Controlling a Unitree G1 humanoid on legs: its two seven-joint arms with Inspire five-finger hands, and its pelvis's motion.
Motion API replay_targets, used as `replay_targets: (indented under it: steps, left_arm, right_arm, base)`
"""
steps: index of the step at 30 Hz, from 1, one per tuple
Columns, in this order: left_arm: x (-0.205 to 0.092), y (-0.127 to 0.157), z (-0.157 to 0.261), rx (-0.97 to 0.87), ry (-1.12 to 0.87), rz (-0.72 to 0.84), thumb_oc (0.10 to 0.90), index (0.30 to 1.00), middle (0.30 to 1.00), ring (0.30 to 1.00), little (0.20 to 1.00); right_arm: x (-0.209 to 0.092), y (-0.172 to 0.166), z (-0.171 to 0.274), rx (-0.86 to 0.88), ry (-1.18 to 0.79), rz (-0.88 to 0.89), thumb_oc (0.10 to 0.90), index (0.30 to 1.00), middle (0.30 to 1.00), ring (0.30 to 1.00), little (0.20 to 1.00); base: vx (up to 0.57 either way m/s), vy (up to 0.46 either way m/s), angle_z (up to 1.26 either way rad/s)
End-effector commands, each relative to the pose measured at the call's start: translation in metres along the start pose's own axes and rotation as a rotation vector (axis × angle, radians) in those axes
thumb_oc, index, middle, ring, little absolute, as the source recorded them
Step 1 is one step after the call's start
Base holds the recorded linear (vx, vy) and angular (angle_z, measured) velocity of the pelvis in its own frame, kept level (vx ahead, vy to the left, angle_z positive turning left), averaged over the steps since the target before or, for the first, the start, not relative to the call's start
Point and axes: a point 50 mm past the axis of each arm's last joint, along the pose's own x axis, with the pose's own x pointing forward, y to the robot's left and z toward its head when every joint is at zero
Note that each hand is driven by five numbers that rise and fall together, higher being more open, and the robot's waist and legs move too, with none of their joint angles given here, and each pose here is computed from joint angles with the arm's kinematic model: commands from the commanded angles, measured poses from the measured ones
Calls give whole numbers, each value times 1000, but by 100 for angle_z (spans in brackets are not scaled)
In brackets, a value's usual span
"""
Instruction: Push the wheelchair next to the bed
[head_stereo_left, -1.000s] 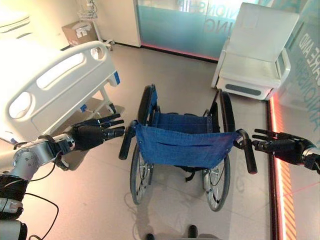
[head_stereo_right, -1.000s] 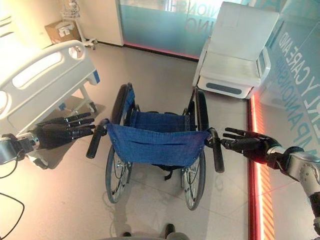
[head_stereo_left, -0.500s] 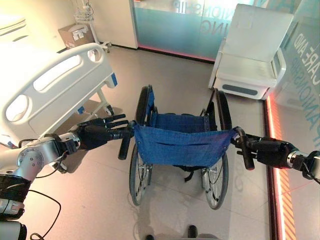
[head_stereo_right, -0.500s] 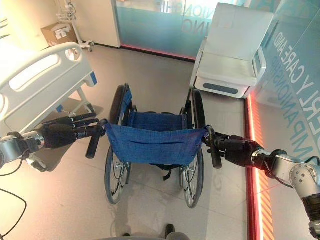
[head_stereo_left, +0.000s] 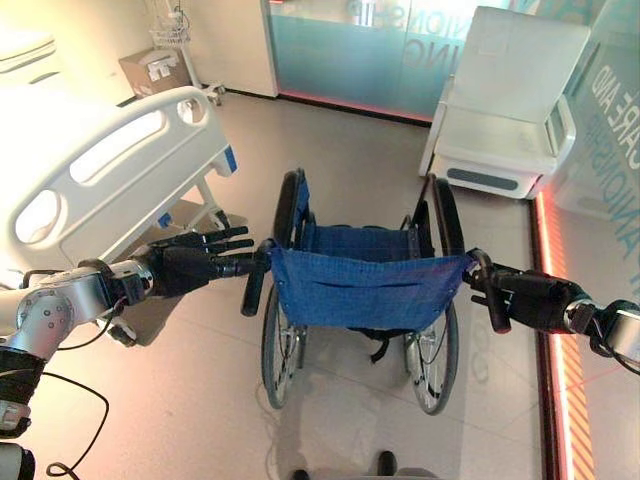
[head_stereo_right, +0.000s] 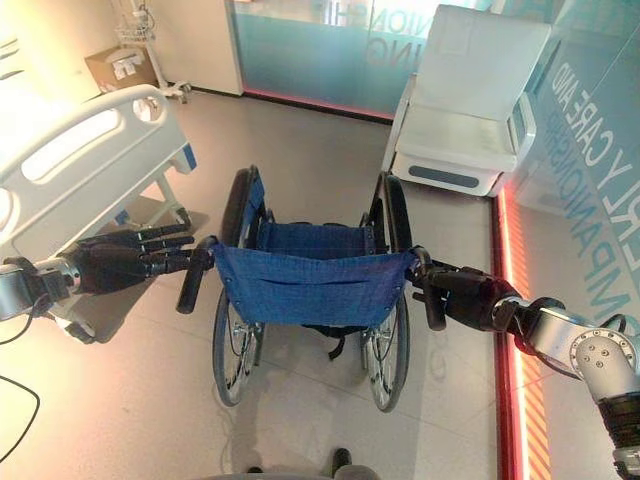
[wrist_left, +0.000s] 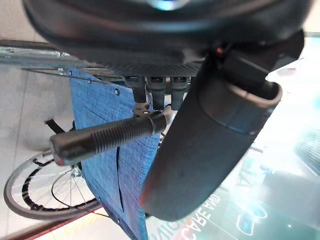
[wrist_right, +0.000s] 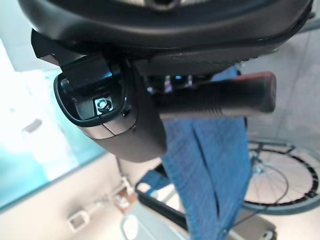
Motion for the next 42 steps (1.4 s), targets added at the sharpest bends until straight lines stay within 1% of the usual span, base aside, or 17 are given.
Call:
replay_targets:
  steps: [1, 5, 15, 23, 32, 38, 42]
  left_arm:
    - [-23, -6, 47, 57, -170, -33, 800, 900, 900, 900, 900]
    - [-24, -2, 47, 54, -180, -21, 800, 900, 900, 900, 900]
    - [-23, 2, 48, 53, -200, -4, 800, 900, 900, 900, 900]
    - [-23, 6, 48, 52, -204, 9, 800, 900, 900, 900, 900]
    - [-18, 6, 51, 53, -209, 13, 800, 900, 900, 900, 900]
    - [-16, 6, 50, 52, -213, 21, 800, 900, 900, 900, 900]
    - [-14, 3, 46, 59, -215, 24, 800, 900, 900, 900, 900]
  right_arm:
    - [-21, 45, 63, -55, -340, 242, 800, 900, 900, 900, 900]
    - [-24, 44, 69, -66, -378, 219, 800, 900, 900, 900, 900]
    - [-23, 44, 67, -80, -389, 230, 800, 900, 900, 900, 900]
    - [-24, 43, 73, -77, -436, 195, 800, 900, 900, 900, 900]
    - [-28, 41, 87, -68, -558, 136, 800, 900, 900, 900, 900]
    - [-25, 45, 81, -79, -506, 189, 800, 900, 900, 900, 900]
    - [-18, 50, 61, -149, -356, 270, 800, 900, 900, 900, 900]
  base:
    - [0, 0, 0]
    - [0, 0, 0]
    - [0, 0, 0]
    - [-4, 5, -1]
    - [-8, 9, -2]
    - [-2, 8, -6]
    - [0, 0, 0]
